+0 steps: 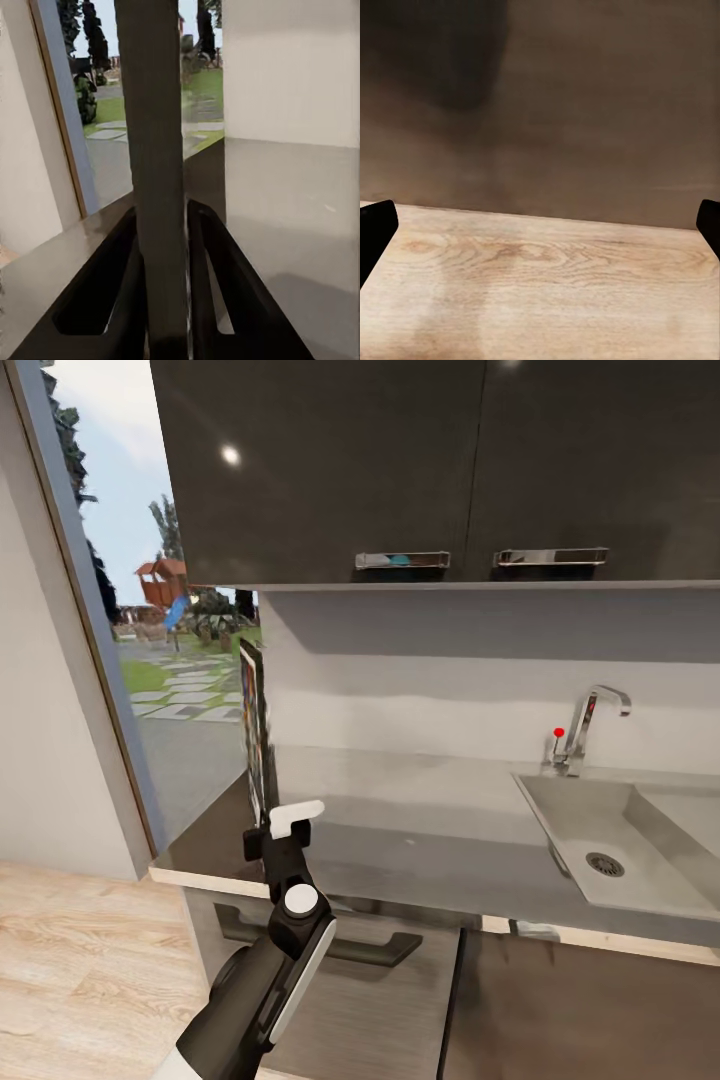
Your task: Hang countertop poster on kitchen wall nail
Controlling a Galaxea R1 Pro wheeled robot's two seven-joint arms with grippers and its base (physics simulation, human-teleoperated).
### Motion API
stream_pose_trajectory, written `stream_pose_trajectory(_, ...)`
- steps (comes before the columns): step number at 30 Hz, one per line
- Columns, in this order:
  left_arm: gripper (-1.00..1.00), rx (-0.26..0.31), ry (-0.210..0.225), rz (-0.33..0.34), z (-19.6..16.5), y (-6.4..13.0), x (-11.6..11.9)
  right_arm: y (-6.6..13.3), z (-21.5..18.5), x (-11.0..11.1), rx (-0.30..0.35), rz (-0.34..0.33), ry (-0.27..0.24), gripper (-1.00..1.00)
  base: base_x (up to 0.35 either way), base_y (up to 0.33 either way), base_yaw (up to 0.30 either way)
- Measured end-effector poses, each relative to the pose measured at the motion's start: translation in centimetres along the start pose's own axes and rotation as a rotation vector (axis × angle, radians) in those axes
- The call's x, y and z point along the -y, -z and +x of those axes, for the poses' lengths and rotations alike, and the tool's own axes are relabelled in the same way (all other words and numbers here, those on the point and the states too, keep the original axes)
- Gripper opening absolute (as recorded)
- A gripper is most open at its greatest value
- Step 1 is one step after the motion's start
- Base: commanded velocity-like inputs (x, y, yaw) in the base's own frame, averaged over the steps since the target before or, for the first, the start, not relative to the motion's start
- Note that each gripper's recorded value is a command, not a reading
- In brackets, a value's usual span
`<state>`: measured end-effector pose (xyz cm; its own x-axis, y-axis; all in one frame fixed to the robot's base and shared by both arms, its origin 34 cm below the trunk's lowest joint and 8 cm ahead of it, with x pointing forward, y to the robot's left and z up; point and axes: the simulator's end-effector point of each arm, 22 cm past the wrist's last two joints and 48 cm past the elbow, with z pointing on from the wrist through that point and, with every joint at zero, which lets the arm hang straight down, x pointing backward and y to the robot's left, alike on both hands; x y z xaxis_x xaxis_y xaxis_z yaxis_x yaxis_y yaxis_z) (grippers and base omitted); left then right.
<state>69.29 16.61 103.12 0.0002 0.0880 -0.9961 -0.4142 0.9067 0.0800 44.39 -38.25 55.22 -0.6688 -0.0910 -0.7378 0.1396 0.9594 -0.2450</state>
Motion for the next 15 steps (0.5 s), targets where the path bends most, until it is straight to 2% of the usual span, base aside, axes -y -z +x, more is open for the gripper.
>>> stream_pose_trajectory(4, -1.00, 0.006, 0.003, -0.002, -0.3, 0.0, -0.1, 0.0, 0.0, 0.0, 0.000, 0.000, 0.000, 1.00, 0.000, 0.000, 0.000)
stream_pose_trajectory(9, -1.00, 0.034, 0.042, -0.001, -2.1, 0.3, -0.4, 0.0, 0.0, 0.0, 0.000, 0.000, 0.000, 1.00, 0.000, 0.000, 0.000)
stream_pose_trajectory(10, -1.00, 0.041, 0.052, 0.000, -2.6, 0.4, -0.5, 0.0, 0.0, 0.0, 0.000, 0.001, 0.000, 1.00, -0.078, 0.000, 0.000)
stream_pose_trajectory(11, -1.00, 0.086, 0.098, 0.005, -5.3, 1.0, -1.0, 0.0, 0.0, 0.1, 0.000, 0.002, -0.001, 1.00, -0.122, 0.000, 0.000)
stream_pose_trajectory(15, -1.00, 0.084, 0.106, 0.007, -5.3, 1.0, -1.0, 0.0, 0.0, 0.1, -0.001, 0.002, 0.000, 1.00, -0.231, 0.000, 0.000)
